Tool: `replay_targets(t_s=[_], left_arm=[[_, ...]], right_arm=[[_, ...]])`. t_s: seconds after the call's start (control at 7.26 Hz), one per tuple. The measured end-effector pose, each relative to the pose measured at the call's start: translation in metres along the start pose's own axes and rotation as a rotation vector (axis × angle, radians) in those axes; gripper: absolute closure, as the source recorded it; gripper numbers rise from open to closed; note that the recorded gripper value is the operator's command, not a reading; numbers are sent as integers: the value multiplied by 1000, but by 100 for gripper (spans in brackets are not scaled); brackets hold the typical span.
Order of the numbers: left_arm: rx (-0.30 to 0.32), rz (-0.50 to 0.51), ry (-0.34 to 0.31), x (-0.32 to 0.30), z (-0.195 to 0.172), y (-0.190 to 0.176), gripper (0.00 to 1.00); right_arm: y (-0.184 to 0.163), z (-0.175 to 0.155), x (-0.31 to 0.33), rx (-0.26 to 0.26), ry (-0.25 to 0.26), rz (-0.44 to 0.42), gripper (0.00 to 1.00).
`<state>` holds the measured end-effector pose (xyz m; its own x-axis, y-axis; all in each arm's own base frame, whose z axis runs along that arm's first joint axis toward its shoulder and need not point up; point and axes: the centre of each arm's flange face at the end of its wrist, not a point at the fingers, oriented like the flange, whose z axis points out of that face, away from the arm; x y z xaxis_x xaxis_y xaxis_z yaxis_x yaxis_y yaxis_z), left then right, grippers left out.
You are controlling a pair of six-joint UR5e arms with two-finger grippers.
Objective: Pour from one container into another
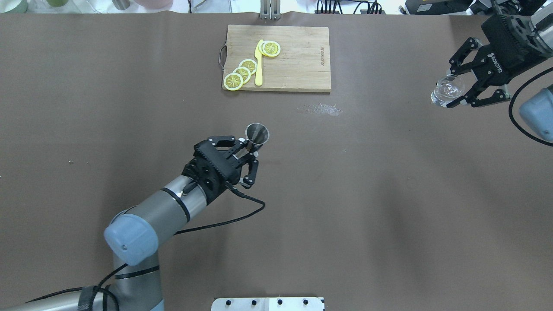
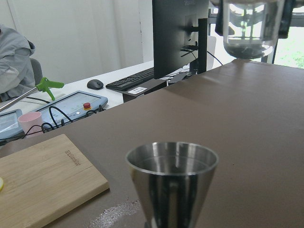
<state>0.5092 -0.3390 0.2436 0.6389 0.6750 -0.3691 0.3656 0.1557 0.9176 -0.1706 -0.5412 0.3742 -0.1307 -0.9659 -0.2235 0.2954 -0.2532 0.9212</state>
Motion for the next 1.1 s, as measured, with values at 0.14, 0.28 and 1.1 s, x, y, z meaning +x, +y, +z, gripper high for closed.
replay_targets(t_s=[0.14, 0.28, 1.1], left_arm=[[12, 1, -16, -30, -15, 19, 100], [24, 3, -33, -57, -28, 32, 100], [40, 24, -103, -228, -143, 175, 100]], right_arm=[[22, 7, -4, 11, -2, -3, 100], [44, 13, -10, 23, -6, -6, 100], [178, 39, -51, 125, -20, -48, 100]])
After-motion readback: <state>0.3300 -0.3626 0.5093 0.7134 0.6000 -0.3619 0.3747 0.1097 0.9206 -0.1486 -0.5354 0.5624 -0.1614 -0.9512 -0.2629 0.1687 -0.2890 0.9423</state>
